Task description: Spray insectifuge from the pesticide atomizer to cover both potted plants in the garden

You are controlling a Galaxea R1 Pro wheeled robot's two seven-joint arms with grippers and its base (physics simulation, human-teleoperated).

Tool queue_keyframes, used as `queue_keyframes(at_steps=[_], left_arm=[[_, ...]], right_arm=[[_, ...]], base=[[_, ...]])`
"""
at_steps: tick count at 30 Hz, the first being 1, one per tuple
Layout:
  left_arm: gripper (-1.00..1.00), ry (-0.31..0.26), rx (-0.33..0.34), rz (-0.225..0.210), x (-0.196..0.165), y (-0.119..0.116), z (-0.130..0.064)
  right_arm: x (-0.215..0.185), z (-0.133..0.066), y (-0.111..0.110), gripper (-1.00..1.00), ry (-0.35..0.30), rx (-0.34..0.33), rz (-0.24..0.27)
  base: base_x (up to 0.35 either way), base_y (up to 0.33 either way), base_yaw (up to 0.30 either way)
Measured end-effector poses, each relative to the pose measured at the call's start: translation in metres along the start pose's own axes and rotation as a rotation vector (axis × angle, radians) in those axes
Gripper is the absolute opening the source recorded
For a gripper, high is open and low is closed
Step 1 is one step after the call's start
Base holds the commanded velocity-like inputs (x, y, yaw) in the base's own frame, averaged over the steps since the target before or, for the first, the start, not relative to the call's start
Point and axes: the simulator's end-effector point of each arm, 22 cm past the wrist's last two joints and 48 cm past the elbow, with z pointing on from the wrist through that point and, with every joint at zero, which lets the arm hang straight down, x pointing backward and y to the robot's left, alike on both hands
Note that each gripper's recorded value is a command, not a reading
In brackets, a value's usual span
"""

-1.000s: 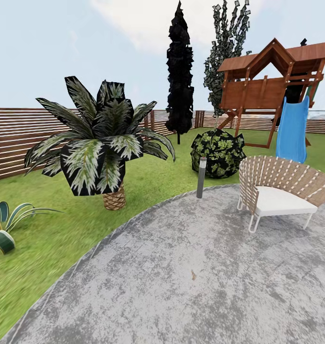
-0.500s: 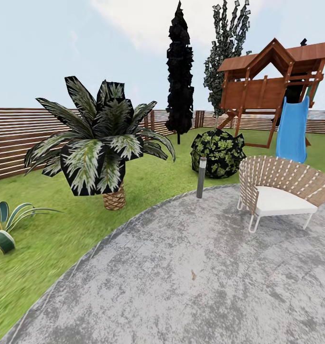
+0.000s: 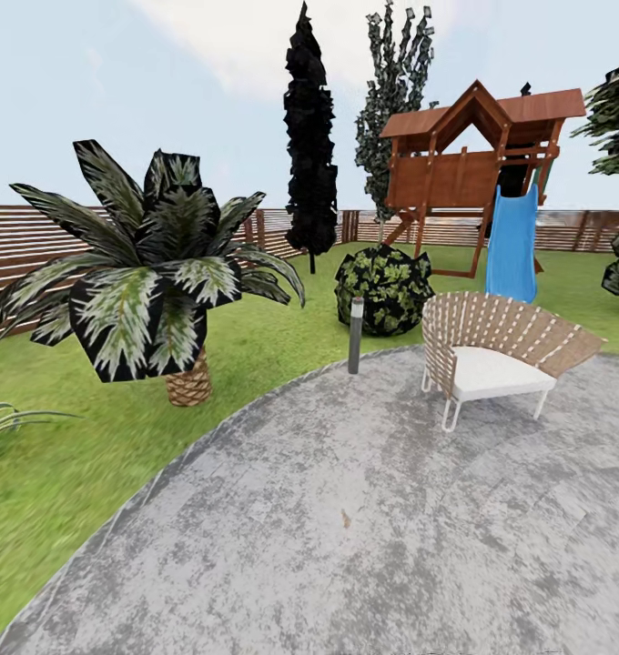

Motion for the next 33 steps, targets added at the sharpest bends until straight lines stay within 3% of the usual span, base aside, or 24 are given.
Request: queue_keyframes(at_steps=[7,25,33], left_arm=[[1.0,0.004,0.002,0.006,0.002,0.0,0.0],[1.0,0.018,0.002,0.01,0.009,-0.001,0.001],[1.0,0.024,0.004,0.01,0.012,-0.003,0.002]], right_arm=[[0.003,0.0,-0.001,1.0,0.007,0.003,0.001],[0.012,-0.001,0.0,1.0,0.028,0.004,0.002],[0.016,-0.001,0.0,1.0,0.037,0.004,0.002]], base=[[-0.057,0.037,-0.258],[-0.223,0.22,-0.246],[-0.028,0.028,-0.257]])
